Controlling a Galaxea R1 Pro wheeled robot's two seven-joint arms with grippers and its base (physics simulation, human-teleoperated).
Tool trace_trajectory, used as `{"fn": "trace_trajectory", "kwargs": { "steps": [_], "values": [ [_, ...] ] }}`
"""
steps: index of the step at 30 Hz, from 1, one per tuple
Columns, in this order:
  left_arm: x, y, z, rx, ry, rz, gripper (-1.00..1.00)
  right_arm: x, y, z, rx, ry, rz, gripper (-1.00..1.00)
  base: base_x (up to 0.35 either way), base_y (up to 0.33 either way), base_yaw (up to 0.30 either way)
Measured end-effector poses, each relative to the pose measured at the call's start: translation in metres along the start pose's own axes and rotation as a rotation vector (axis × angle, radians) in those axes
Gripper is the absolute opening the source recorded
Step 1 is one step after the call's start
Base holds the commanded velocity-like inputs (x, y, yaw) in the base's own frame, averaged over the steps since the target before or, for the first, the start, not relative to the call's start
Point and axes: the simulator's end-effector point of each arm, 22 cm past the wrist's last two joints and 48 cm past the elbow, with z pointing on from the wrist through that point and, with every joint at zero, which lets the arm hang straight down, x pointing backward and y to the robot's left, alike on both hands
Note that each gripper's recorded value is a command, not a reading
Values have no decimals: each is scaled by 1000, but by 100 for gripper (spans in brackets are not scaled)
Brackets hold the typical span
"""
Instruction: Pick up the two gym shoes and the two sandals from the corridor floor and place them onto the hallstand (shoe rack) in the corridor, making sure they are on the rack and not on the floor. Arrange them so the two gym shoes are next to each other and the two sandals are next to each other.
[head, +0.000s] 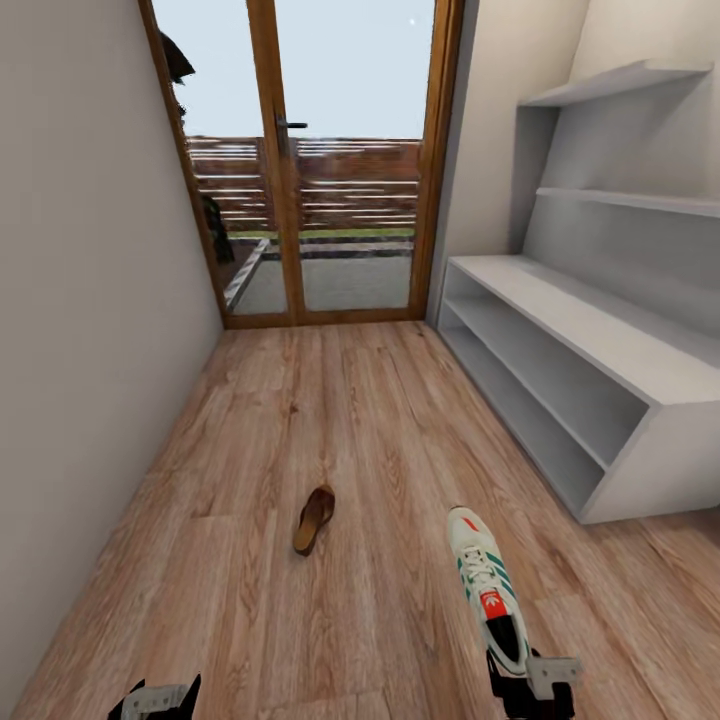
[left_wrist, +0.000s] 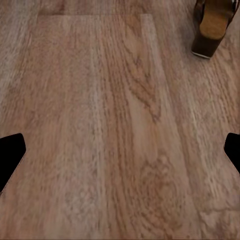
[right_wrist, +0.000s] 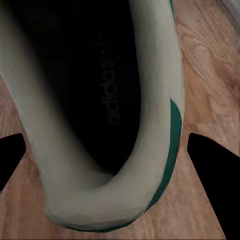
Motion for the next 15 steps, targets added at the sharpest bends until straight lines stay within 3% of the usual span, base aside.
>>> {"fn": "trace_trajectory", "kwargs": {
  "steps": [4, 6, 9, 15],
  "values": [
    [-11, 2, 10, -2, -3, -1, 100, -45, -7, 22, 15, -60, -1, -100, 17, 0, 0],
    [-25, -1, 24, 2, 5, -10, 100, -70, -11, 35, 22, -82, 1, -100, 6, 0, 0],
    [-48, -11, 55, 29, 76, -19, 100, -114, -15, 59, 30, -95, 4, -100, 2, 0, 0],
    [-78, -24, 79, 59, 103, 18, 100, -147, -2, 74, -1, -111, -24, -100, 0, 0, 0]
  ]
}}
